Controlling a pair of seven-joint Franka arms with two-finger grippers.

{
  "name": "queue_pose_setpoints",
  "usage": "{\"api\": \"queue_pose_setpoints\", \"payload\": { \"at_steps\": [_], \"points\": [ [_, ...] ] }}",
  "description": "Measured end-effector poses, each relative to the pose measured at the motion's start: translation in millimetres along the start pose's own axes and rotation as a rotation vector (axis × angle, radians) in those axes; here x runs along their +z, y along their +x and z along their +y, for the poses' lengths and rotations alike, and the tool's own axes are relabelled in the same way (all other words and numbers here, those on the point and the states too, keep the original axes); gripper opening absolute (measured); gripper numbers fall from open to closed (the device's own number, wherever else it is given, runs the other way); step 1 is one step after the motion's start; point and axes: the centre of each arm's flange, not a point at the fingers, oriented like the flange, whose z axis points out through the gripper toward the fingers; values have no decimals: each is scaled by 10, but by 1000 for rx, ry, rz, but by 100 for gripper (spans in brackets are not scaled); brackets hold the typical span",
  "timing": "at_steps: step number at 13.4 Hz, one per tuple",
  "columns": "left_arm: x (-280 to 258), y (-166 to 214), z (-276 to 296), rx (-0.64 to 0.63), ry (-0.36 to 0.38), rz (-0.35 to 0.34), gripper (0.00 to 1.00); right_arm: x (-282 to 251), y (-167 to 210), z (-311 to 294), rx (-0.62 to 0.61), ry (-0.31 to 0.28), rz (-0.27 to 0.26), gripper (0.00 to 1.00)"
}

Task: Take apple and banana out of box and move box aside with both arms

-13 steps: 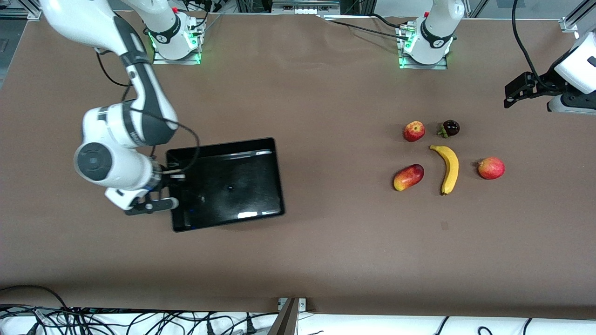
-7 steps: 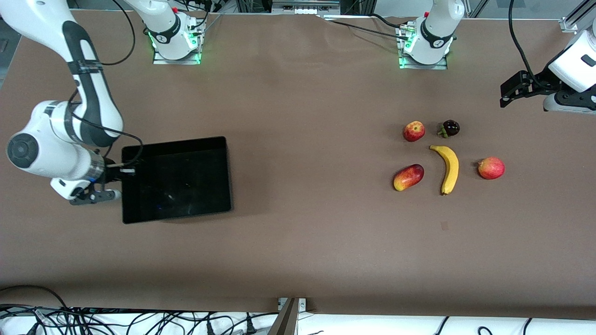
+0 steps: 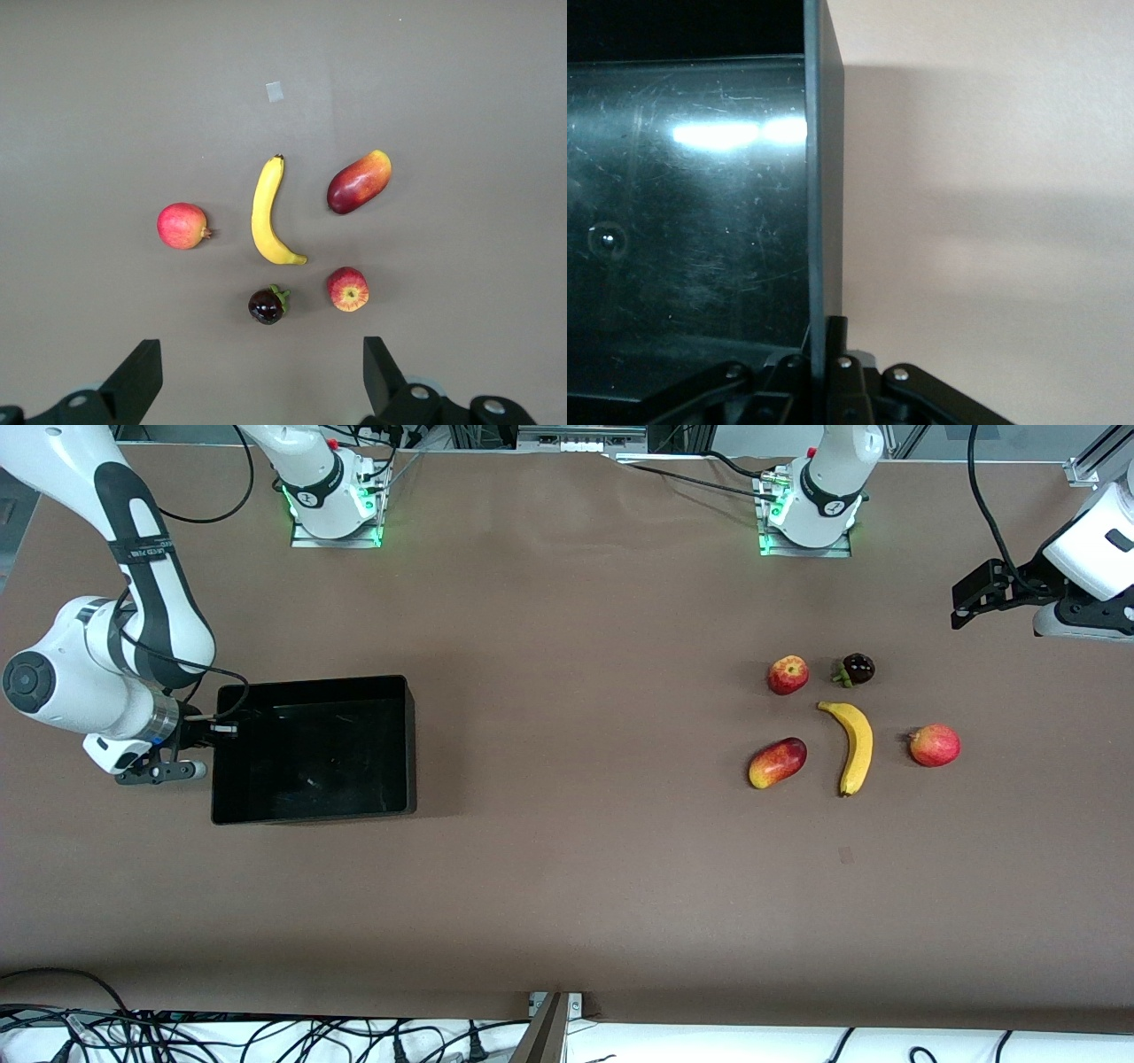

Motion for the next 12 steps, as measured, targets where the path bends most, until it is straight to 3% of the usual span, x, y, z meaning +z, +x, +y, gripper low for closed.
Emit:
{"api": "queue_pose_setpoints", "payload": {
  "at_steps": [4, 8, 12],
  "points": [
    [0, 0, 0, 0, 0, 0, 100, 104, -76, 38, 24, 10, 12, 7],
    [0, 0, 1, 0, 0, 0, 100, -259, 1, -37, 10, 8, 61, 49],
    [-2, 0, 1, 0, 0, 0, 100, -1358, 227, -314, -52, 39, 53, 89]
  ]
}}
